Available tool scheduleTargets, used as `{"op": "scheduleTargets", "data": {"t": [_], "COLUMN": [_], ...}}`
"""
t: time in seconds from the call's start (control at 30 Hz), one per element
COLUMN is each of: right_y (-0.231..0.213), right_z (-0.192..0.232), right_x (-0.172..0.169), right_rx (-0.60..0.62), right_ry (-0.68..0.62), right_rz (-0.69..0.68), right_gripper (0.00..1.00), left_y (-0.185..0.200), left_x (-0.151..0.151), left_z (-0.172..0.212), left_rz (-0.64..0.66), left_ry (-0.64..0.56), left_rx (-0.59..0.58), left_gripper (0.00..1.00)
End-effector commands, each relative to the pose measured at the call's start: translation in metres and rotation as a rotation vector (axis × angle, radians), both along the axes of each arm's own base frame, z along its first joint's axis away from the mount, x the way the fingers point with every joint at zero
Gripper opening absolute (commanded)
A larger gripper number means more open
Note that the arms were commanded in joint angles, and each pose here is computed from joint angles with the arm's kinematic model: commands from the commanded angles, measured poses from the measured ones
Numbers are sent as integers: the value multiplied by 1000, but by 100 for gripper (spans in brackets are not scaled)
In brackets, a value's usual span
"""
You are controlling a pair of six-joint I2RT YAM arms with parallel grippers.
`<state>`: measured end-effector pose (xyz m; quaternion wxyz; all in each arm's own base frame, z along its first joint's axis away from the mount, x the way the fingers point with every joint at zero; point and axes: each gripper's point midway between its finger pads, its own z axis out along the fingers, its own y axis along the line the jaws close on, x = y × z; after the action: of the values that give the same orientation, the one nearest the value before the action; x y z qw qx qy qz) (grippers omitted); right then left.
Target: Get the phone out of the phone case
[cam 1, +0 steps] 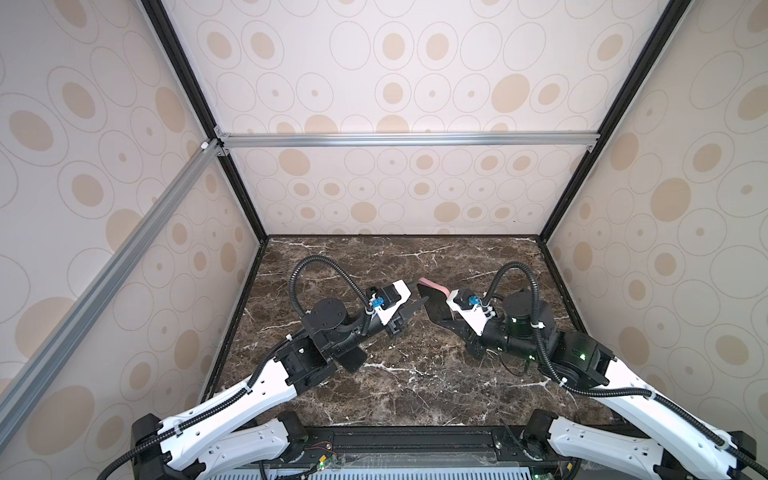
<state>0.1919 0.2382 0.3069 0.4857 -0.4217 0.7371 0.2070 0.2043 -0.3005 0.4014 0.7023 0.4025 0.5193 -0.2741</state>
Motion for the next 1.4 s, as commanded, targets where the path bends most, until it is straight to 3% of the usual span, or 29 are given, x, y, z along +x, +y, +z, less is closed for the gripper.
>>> {"op": "scheduleTargets", "data": {"t": [0.0, 0.27, 0.7, 0.97, 1.13, 1.37], "right_y": [4, 6, 17, 5, 7, 9], "right_z": [28, 29, 38, 25, 25, 28], "right_x": [-1, -5, -27, -2, -4, -7], "right_rx": [78, 79, 110, 36, 46, 60], "right_ry": [-76, -80, -112, -76, -70, -72], "right_rz": [24, 53, 208, 45, 56, 79], "right_gripper": [0, 0, 0, 0, 0, 0], "left_y": [1, -2, -8, -1, -3, -7], "left_x": [-4, -3, -2, -2, -4, -6], "left_z": [13, 10, 3, 9, 8, 1], "left_rz": [-7, -16, -29, -5, -20, -46], "left_ry": [-37, -31, -18, -33, -31, -14], "left_rx": [-25, -11, 10, -11, -1, 12], "left_gripper": [36, 32, 31, 31, 29, 19]}}
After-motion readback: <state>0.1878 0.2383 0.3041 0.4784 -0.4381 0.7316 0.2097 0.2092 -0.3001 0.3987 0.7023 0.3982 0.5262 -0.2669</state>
